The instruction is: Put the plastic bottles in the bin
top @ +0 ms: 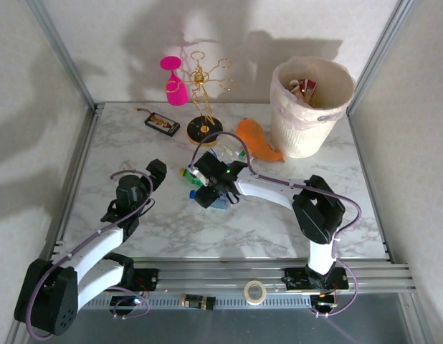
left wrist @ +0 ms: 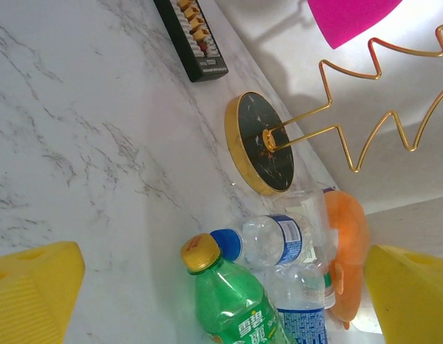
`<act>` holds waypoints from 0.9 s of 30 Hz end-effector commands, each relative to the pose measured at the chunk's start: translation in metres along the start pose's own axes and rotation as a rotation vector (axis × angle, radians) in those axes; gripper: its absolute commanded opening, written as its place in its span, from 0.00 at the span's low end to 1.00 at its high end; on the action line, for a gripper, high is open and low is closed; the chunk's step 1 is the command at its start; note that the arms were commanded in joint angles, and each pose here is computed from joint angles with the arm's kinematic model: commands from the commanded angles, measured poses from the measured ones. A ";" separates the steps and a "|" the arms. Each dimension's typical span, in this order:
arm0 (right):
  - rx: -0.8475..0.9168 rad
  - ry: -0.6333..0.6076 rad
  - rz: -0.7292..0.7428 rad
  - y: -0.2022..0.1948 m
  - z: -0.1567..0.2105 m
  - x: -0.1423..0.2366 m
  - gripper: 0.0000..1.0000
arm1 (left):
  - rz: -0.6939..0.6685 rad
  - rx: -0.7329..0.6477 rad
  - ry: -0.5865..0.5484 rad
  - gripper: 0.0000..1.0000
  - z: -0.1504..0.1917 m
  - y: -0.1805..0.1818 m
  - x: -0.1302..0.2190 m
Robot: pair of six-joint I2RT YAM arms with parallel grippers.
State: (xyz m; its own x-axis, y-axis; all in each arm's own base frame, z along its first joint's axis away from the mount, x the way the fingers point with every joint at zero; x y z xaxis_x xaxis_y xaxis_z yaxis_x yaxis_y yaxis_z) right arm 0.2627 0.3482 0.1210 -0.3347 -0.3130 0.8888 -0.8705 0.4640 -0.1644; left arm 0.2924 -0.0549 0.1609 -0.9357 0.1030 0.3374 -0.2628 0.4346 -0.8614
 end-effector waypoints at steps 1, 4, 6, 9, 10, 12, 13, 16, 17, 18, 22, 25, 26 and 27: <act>0.055 0.070 0.058 -0.005 0.006 -0.007 0.87 | 0.011 0.014 -0.021 1.00 -0.005 0.001 0.004; 0.066 0.084 0.047 -0.003 0.008 -0.013 0.87 | 0.009 0.012 -0.024 1.00 -0.007 0.001 0.004; 0.070 0.097 0.024 0.001 0.011 -0.018 0.87 | 0.008 0.015 -0.025 1.00 -0.007 0.002 0.004; 0.080 0.122 0.003 0.010 0.018 -0.024 0.86 | 0.011 0.020 -0.025 0.99 -0.007 0.002 0.004; 0.087 0.129 0.001 0.013 0.020 -0.025 0.86 | 0.011 0.023 -0.024 0.99 -0.007 0.002 0.004; 0.094 0.138 -0.014 0.019 0.023 -0.027 0.85 | 0.013 0.027 -0.018 1.00 -0.005 0.002 0.003; 0.096 0.142 -0.020 0.022 0.025 -0.027 0.85 | 0.016 0.028 -0.017 1.00 -0.006 0.001 0.003; 0.102 0.145 -0.037 0.029 0.028 -0.027 0.85 | 0.018 0.031 -0.015 0.99 -0.006 0.000 0.002; 0.103 0.146 -0.039 0.031 0.029 -0.026 0.85 | 0.021 0.032 -0.014 1.00 -0.006 0.000 0.002; 0.105 0.150 -0.040 0.033 0.031 -0.026 0.85 | 0.021 0.032 -0.014 1.00 -0.006 -0.001 0.002; 0.104 0.175 -0.037 0.035 0.042 -0.029 0.84 | 0.022 0.035 -0.007 1.00 -0.005 0.000 0.003; 0.103 0.196 -0.026 0.035 0.049 -0.034 0.84 | 0.017 0.037 -0.005 1.00 -0.004 0.003 0.003; 0.106 0.200 -0.024 0.035 0.050 -0.035 0.83 | 0.017 0.039 -0.004 1.00 -0.003 0.004 0.004; 0.105 0.200 -0.023 0.035 0.050 -0.036 0.82 | 0.016 0.041 -0.003 1.00 -0.003 0.004 0.004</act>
State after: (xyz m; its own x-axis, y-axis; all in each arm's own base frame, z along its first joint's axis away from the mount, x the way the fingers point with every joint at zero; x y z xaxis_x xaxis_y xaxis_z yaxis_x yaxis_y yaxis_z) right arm 0.2306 0.3381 0.0677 -0.2508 -0.1757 0.9519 -0.9132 0.3691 -0.1725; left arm 0.2913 -0.0513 0.1632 -0.9403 0.0983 0.3260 -0.2589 0.4153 -0.8721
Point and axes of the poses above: each hand's point on the last joint's axis, 136 mm out from that joint toward the fingers, its own x axis back along the fingers, its own y axis along the line the jaws close on, z = x × y, the point moved 4 cm from there along x, back along the fingers, and after that the axes turned 10 degrees about x, right-handed, at the moved point
